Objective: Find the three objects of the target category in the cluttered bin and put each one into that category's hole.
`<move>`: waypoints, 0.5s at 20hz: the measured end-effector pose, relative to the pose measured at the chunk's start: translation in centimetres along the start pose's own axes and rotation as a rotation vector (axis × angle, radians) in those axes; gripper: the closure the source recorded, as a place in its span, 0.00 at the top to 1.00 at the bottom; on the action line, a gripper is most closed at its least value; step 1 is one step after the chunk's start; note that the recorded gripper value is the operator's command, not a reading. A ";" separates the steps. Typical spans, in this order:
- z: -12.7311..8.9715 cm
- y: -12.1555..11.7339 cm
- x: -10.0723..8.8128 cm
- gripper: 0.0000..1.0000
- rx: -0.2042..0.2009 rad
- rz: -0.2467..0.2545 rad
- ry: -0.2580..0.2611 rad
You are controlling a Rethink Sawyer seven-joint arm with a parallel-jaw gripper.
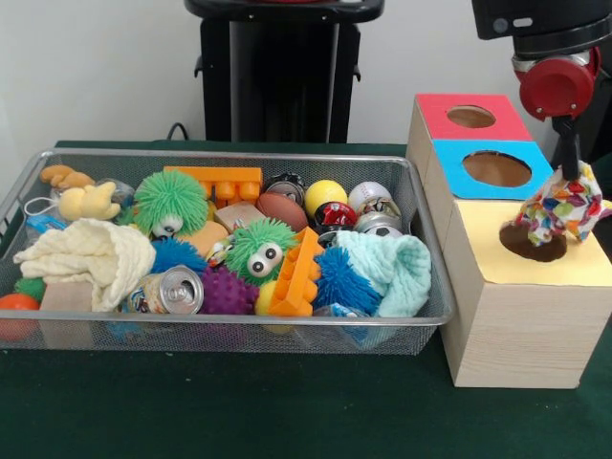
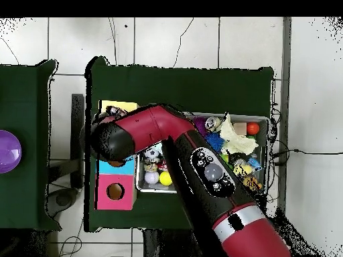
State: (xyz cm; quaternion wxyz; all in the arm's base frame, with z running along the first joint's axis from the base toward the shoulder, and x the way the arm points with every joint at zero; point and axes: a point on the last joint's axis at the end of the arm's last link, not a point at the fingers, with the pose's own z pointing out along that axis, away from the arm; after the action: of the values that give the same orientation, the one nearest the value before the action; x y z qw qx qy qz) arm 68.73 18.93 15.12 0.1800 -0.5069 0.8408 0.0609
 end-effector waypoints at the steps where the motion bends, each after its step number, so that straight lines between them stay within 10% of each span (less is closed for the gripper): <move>1: 0.0 -0.2 0.0 0.00 0.002 0.002 -0.001; 10: -0.3 -1.5 -0.2 0.00 0.022 0.013 -0.011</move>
State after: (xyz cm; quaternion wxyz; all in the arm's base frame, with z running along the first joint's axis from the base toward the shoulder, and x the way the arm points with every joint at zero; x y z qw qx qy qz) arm 70.04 18.28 15.58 0.1898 -0.4989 0.8438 0.0554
